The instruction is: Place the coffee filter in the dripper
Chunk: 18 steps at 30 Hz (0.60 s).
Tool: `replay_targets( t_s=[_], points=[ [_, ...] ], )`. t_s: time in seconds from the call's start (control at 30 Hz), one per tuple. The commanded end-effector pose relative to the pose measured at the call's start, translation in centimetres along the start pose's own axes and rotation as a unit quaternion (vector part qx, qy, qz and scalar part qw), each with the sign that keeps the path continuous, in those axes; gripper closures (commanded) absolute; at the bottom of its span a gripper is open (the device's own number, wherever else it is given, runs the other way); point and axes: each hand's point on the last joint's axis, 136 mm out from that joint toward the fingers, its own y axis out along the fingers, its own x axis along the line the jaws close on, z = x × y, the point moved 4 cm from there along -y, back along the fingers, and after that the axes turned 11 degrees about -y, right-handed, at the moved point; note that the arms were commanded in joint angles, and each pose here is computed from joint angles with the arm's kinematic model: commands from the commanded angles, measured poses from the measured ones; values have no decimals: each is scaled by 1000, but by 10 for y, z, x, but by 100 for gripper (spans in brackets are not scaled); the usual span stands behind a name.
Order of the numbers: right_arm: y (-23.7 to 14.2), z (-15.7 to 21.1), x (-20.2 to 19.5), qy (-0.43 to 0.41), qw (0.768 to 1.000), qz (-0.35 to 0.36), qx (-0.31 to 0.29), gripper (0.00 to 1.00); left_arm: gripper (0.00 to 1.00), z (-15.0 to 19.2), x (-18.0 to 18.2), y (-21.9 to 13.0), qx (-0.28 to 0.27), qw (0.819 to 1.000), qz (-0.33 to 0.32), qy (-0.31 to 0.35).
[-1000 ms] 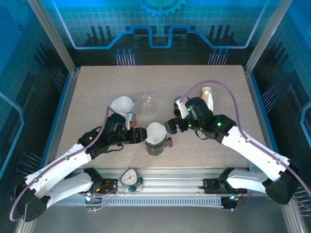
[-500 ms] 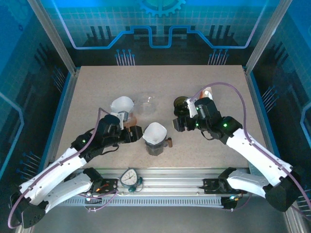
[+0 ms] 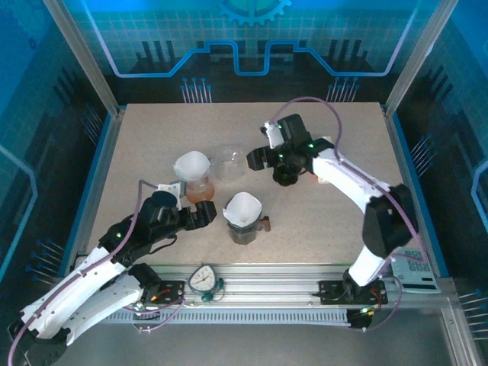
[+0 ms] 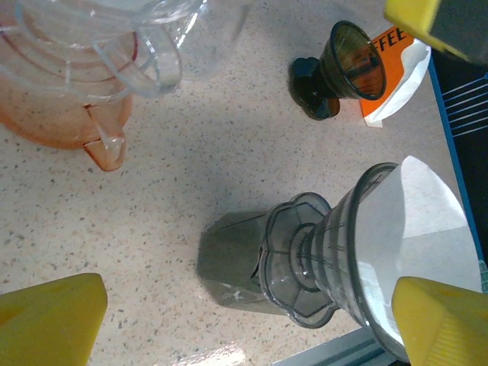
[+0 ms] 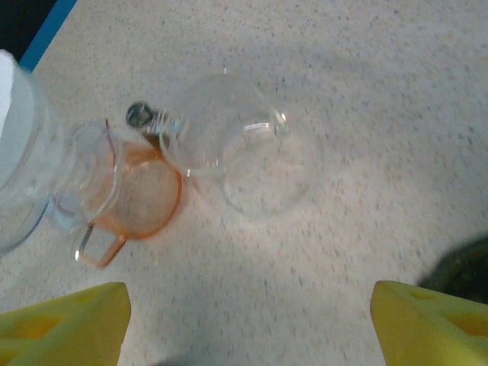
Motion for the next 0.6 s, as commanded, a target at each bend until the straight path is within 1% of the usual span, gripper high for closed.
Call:
replay_targets(
  t_s=[0.0,0.17,0.3,0.4,0.57],
  points=[
    [26,-13,-2,-17,999,-29,6,18,1,2,10,-1,-4,1000,-14,-6],
    [64,-27,-5,-35,999,-31,28,20,1,5,15,-1,0,1000,-21,-9],
    [89,-26,-8,-42,997,-27,57,24,1,7,18,0,4,1000,-23,-10],
    [100,-26,-6,-50,996,-26,71,26,1,7,18,1,4,1000,-24,-10],
    [116,-22,-10,-50,994,-20,95,33,1,8,18,2,6,1000,-21,-12]
  ],
)
